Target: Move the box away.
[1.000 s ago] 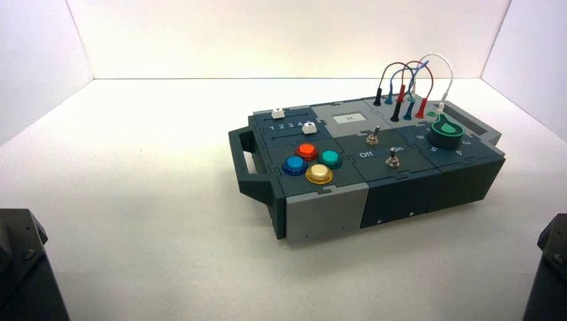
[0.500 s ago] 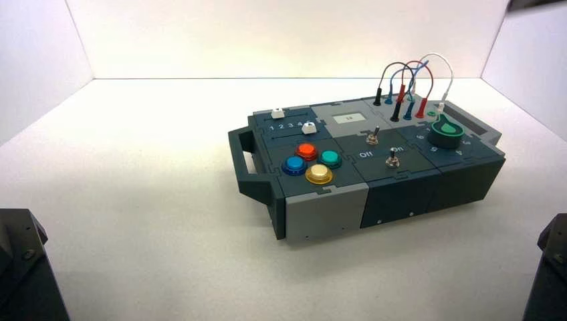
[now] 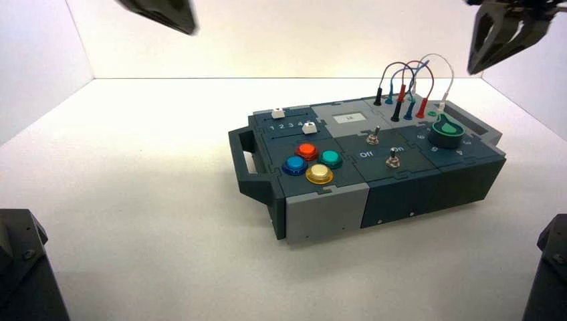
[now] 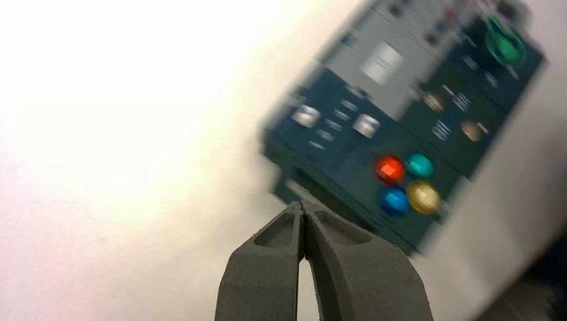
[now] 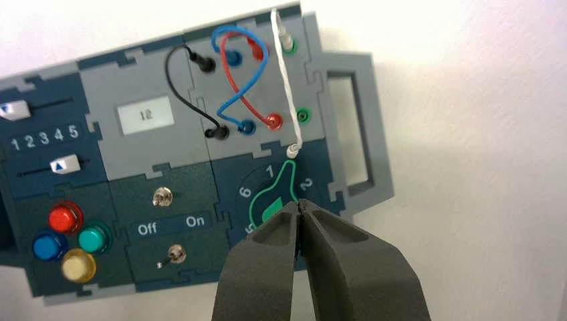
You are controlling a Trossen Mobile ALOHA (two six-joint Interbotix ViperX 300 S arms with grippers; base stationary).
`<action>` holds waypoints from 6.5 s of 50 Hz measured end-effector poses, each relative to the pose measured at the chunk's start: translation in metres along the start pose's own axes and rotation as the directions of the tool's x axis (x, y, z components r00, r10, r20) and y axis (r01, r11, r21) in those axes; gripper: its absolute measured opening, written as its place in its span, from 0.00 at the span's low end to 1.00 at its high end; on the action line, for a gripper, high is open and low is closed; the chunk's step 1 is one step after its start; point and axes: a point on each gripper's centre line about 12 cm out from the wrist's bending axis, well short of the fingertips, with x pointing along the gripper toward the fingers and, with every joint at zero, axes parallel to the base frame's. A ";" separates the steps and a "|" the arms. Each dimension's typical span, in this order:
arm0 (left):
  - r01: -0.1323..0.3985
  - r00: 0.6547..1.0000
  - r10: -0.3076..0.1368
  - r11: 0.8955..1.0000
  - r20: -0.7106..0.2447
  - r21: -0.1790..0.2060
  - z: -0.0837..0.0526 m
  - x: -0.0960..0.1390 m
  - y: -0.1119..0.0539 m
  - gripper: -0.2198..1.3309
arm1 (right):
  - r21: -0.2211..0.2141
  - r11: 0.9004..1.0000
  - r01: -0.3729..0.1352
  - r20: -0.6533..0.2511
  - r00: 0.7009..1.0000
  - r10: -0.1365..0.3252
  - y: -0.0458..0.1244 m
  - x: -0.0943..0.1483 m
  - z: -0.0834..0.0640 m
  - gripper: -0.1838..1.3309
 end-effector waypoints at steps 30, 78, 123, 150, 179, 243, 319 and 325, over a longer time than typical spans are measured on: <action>0.108 0.956 -0.055 0.979 -0.290 0.174 -0.006 0.031 -0.035 0.04 | 0.040 0.999 -0.011 -0.098 0.995 0.015 0.001 0.009 0.007 0.03; 0.124 0.920 -0.024 0.964 -0.391 0.233 -0.018 0.074 -0.031 0.04 | 0.169 0.984 0.046 -0.012 0.999 -0.045 -0.043 0.063 0.044 0.02; 0.134 0.884 0.004 0.956 -0.468 0.261 -0.014 0.120 -0.019 0.04 | 0.170 0.984 0.053 -0.039 0.998 -0.047 -0.046 0.092 0.060 0.03; 0.124 0.870 0.010 0.963 -0.493 0.239 -0.009 0.142 -0.002 0.04 | 0.176 0.983 0.049 -0.034 0.998 -0.043 -0.047 0.098 0.067 0.02; 0.126 0.863 0.012 0.963 -0.505 0.239 -0.005 0.158 -0.001 0.04 | 0.173 0.984 0.043 -0.071 0.997 -0.031 -0.043 0.115 0.071 0.02; 0.048 0.881 0.042 0.983 -0.471 0.177 0.020 0.169 0.046 0.04 | 0.135 0.991 0.024 -0.027 0.999 -0.020 -0.028 0.132 0.113 0.02; -0.044 0.902 0.108 0.986 -0.417 0.160 0.061 0.195 0.103 0.04 | 0.114 0.993 0.011 -0.034 0.999 -0.007 -0.022 0.150 0.165 0.02; -0.045 0.904 0.108 0.986 -0.413 0.159 0.060 0.192 0.102 0.04 | 0.109 0.994 0.011 -0.033 0.999 -0.007 -0.021 0.145 0.159 0.02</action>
